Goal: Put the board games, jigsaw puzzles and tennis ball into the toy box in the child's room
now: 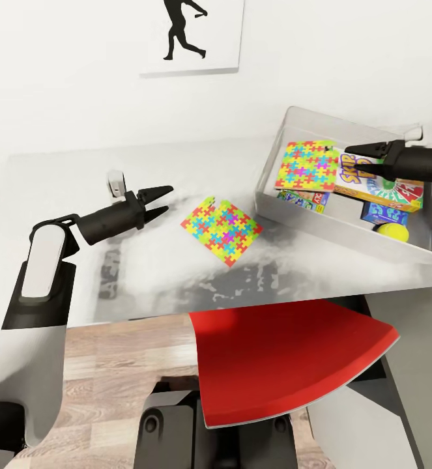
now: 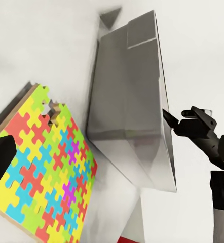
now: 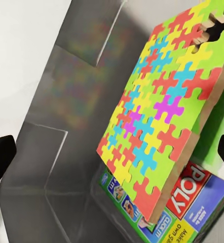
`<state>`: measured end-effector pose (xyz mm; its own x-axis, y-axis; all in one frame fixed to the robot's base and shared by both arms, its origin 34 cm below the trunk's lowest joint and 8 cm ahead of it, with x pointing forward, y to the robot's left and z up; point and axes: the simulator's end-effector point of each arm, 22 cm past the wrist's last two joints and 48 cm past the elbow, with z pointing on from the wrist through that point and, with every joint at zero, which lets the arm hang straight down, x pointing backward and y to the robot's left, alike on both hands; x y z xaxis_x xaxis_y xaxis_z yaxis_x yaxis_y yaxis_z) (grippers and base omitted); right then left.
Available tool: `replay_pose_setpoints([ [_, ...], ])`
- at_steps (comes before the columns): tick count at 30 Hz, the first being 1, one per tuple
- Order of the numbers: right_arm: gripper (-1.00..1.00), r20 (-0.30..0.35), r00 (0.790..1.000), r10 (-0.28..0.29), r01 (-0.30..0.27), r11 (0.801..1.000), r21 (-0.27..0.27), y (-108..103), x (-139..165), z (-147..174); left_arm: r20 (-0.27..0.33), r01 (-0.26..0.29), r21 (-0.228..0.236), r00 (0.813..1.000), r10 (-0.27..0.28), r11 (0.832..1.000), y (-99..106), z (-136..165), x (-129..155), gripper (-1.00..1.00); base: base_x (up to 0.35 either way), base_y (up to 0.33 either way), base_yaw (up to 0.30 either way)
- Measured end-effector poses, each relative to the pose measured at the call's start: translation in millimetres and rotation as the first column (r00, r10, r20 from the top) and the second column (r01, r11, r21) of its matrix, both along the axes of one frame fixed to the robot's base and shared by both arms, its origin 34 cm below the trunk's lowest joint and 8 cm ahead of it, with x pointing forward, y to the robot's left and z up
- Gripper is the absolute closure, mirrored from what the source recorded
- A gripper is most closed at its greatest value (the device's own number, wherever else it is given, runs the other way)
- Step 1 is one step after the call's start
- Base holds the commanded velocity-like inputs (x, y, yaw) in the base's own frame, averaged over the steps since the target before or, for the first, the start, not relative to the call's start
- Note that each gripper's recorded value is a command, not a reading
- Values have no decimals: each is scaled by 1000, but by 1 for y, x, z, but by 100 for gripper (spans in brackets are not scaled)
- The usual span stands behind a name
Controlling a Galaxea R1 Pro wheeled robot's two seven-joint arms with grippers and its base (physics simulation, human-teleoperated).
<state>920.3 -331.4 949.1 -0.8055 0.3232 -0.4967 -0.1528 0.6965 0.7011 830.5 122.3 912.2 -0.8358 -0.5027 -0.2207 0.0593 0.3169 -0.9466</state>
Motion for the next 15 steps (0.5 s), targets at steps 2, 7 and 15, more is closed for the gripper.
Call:
replay_pose_setpoints([
  [2,-100,11,1000,14,-14,1000,-3,9,3,4,15,-9,2,1000,9,1000,8,7,5,-100,0,0,0],
  [7,-100,43,999,18,-18,1000,-4,13,12,20,45,-40,7,998,39,999,28,20,18,-100,0,0,0],
  [15,-100,88,996,18,-18,1000,-5,13,25,43,47,-51,21,998,50,998,38,19,20,-100,0,0,0],
])
